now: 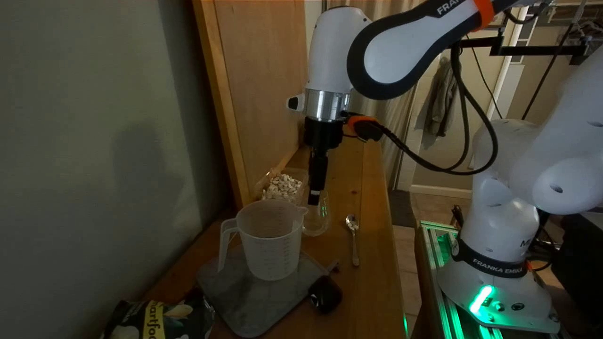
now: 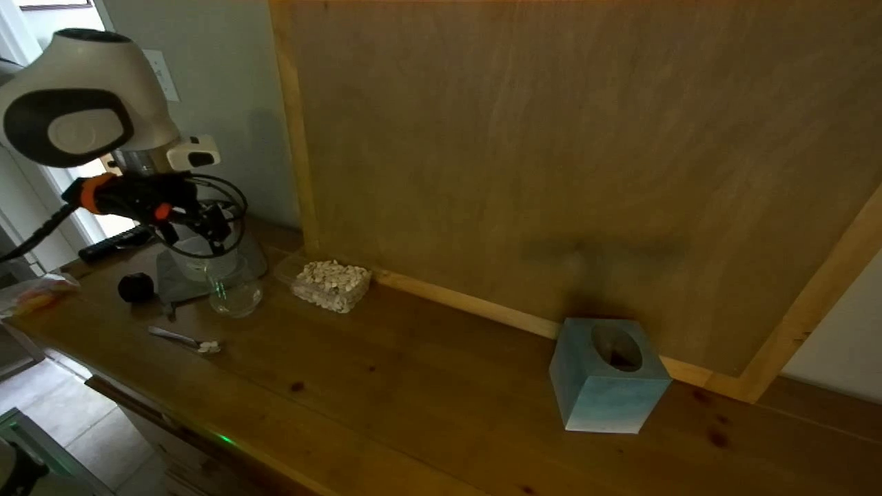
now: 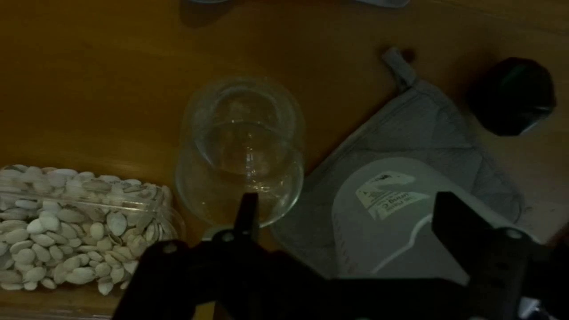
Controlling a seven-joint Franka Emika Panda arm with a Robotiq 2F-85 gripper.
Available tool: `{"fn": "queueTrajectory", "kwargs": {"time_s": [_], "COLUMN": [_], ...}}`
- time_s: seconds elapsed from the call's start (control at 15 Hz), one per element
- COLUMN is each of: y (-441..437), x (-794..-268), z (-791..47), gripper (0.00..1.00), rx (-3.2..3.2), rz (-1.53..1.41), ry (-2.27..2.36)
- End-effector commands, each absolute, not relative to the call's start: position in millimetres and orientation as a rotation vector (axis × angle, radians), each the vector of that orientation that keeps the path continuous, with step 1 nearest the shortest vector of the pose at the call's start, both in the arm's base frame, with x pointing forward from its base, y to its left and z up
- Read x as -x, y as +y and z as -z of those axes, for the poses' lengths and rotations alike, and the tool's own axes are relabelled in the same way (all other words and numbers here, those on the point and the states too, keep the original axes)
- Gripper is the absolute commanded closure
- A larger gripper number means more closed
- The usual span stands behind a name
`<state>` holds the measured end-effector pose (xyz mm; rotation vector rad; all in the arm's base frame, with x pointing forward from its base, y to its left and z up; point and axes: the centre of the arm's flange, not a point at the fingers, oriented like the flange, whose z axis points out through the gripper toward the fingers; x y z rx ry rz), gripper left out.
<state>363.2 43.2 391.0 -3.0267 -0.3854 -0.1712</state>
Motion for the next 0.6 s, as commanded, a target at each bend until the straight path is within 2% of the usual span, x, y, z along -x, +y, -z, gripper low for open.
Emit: {"fn": "queueTrajectory", "kwargs": {"time_s": [0.0,0.53], "y": [57,47], "x": [-353,-340], "z": [-425,-465], "gripper": [0.00,0.00], "rx": [3.064,3.183], "rz": [0.180,0.246], "ry": [-0.396,-0.381]}}
